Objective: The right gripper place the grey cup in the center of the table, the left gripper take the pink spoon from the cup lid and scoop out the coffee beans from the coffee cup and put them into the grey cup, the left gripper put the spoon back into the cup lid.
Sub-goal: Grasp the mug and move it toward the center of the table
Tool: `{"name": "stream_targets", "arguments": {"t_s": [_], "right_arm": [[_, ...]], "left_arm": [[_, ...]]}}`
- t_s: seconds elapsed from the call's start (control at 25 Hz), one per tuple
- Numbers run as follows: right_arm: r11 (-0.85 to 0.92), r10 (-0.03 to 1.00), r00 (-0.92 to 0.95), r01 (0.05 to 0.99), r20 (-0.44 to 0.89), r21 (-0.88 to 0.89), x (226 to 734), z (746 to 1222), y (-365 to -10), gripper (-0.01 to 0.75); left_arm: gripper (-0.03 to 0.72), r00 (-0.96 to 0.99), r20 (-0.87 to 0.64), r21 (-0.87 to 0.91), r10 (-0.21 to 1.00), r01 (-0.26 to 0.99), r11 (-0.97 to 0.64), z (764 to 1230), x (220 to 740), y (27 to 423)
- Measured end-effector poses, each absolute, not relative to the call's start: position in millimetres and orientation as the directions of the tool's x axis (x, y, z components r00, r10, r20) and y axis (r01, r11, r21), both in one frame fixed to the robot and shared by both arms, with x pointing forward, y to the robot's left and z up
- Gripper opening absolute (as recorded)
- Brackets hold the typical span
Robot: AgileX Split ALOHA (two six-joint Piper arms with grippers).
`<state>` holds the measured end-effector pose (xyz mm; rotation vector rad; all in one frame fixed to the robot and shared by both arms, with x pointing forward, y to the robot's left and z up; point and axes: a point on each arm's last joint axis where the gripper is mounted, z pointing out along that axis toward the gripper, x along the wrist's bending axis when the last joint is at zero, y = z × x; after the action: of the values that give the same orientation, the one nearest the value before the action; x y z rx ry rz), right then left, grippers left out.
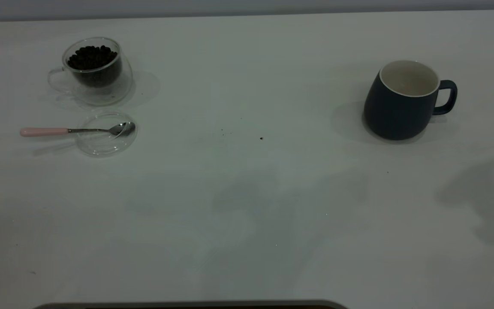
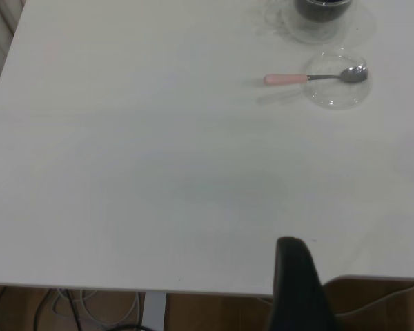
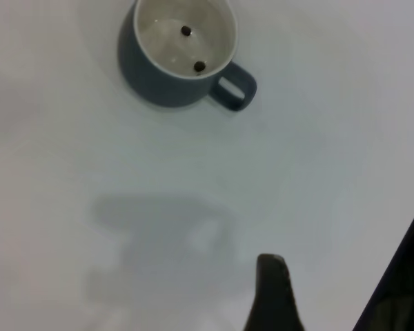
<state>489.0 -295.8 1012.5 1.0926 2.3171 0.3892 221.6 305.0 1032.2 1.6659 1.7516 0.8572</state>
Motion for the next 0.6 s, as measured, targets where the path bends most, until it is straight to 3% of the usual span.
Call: {"name": "stream_targets", "arguments": {"t_s": [0.2,0.6], "right_arm": [[0.703,0.711,-0.588,0.578,-0.386,0.414,518,975,-297,0.591],[0.753,0.658,-0.681,0.584,-0.320,0.304,588,905,-293,0.591]], "left_arm": [[0.517,-0.063,0.027,0.774,0.998,0.633,0.019,1032,222,305],[0.517,-0.065,0.024,0.774,0.998,0.633,0.022,1032,222,305]]}}
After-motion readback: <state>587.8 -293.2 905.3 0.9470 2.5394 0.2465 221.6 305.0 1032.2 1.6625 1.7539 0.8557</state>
